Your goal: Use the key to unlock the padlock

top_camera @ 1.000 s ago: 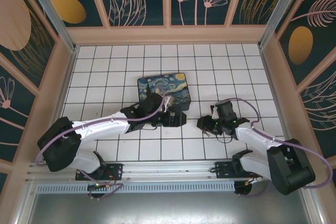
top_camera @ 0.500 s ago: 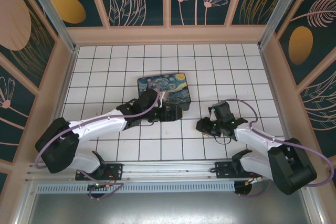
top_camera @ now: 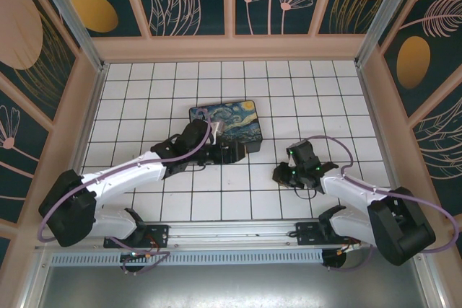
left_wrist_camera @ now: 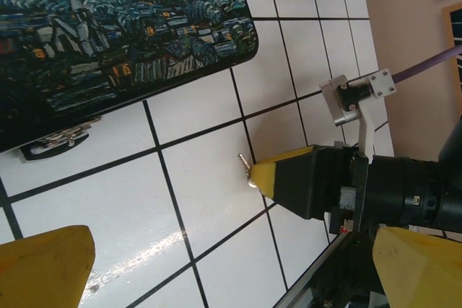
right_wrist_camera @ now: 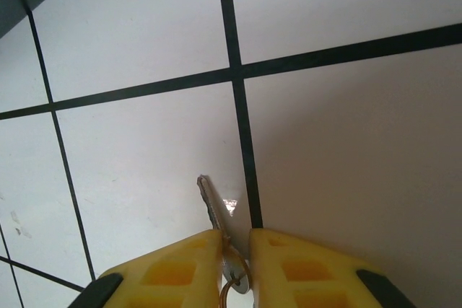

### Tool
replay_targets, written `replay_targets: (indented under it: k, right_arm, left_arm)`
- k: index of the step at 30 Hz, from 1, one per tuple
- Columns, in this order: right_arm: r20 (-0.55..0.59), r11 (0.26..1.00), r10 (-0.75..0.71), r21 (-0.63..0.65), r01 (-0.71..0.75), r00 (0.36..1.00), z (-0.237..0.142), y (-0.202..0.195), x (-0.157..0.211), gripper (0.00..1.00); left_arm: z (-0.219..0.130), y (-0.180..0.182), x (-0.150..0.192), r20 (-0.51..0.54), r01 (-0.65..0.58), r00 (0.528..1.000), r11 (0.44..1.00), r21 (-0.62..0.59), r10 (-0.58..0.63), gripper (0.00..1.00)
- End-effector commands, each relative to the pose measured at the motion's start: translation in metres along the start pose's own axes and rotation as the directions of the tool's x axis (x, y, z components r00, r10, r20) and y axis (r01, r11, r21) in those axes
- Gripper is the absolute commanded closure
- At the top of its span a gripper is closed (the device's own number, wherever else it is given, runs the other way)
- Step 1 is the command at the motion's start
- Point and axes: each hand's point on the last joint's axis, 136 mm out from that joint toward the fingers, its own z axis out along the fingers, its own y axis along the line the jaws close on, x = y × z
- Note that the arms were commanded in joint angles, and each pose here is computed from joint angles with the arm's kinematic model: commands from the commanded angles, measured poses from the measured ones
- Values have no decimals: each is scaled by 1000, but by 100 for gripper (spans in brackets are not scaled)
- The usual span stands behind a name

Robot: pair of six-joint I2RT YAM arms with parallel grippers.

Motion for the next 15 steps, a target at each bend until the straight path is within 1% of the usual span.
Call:
replay_targets:
  k: [1, 7, 12, 15]
  right_arm:
    - [-55, 998, 5, 60, -2, 998, 7, -12, 15, 84]
    - [-52, 997, 4, 73, 0, 999, 7, -13, 15, 87]
    - [-38, 998, -2, 65, 5, 999, 6, -12, 13, 92]
    - [-22, 999, -21, 45, 22, 1000, 4, -7, 9, 96]
  left_arm:
    - [-6, 2, -2, 11, -20, 1000, 1000, -13, 20, 1]
    - [-8, 4, -3, 16, -20, 1000, 1000, -20, 21, 1]
    - [-10, 6, -6, 24, -21, 999, 999, -27, 22, 2]
    - [-7, 6, -4, 9, -29, 1000, 999, -25, 30, 1]
